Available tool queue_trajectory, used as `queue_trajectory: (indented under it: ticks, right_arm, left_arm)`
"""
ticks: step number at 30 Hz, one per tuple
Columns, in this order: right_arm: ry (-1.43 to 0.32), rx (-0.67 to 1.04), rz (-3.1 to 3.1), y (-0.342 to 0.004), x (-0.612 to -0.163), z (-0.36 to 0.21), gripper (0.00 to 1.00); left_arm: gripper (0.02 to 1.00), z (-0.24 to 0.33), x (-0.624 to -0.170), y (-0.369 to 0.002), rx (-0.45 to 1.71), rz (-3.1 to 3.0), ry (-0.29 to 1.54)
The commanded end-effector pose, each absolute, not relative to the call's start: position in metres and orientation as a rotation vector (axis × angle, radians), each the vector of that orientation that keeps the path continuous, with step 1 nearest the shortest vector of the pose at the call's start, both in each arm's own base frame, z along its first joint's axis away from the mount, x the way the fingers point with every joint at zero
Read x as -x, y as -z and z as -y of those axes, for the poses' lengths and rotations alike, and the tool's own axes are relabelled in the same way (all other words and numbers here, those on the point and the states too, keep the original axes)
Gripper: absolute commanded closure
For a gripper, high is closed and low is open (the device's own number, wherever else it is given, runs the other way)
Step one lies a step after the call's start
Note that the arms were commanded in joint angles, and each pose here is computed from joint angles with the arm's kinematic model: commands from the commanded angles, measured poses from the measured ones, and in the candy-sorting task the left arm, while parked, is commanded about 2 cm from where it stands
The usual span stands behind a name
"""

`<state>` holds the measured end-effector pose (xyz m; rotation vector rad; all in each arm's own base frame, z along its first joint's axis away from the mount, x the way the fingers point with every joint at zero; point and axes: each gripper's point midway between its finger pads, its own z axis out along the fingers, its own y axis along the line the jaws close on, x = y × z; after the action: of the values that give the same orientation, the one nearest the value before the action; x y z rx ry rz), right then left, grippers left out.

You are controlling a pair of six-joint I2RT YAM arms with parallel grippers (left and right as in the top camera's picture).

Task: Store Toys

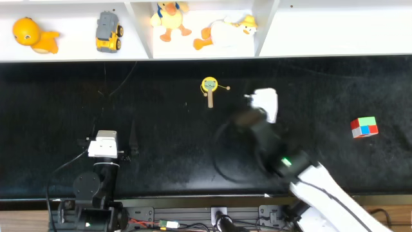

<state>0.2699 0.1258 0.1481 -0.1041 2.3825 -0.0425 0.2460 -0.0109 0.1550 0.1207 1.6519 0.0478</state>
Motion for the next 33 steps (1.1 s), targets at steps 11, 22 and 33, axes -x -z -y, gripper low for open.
queue_trajectory:
  ticks: [11,22,33]
  right_arm:
    - [-0.084,0.135,-2.57,-0.122,-0.336,-0.237,0.005]
    - [-0.072,-0.038,-2.625,-0.076,-0.36,-0.259,0.007]
    - [-0.006,-0.046,-2.672,-0.044,-0.363,-0.253,0.014]
  left_arm:
    - [0.02,0.01,-0.246,-0.156,-0.111,-1.647,-0.052]
    - [0.02,0.01,-0.246,-0.156,-0.111,-1.647,-0.052]
    - [0.02,0.01,-0.246,-0.156,-0.111,-1.647,-0.052]
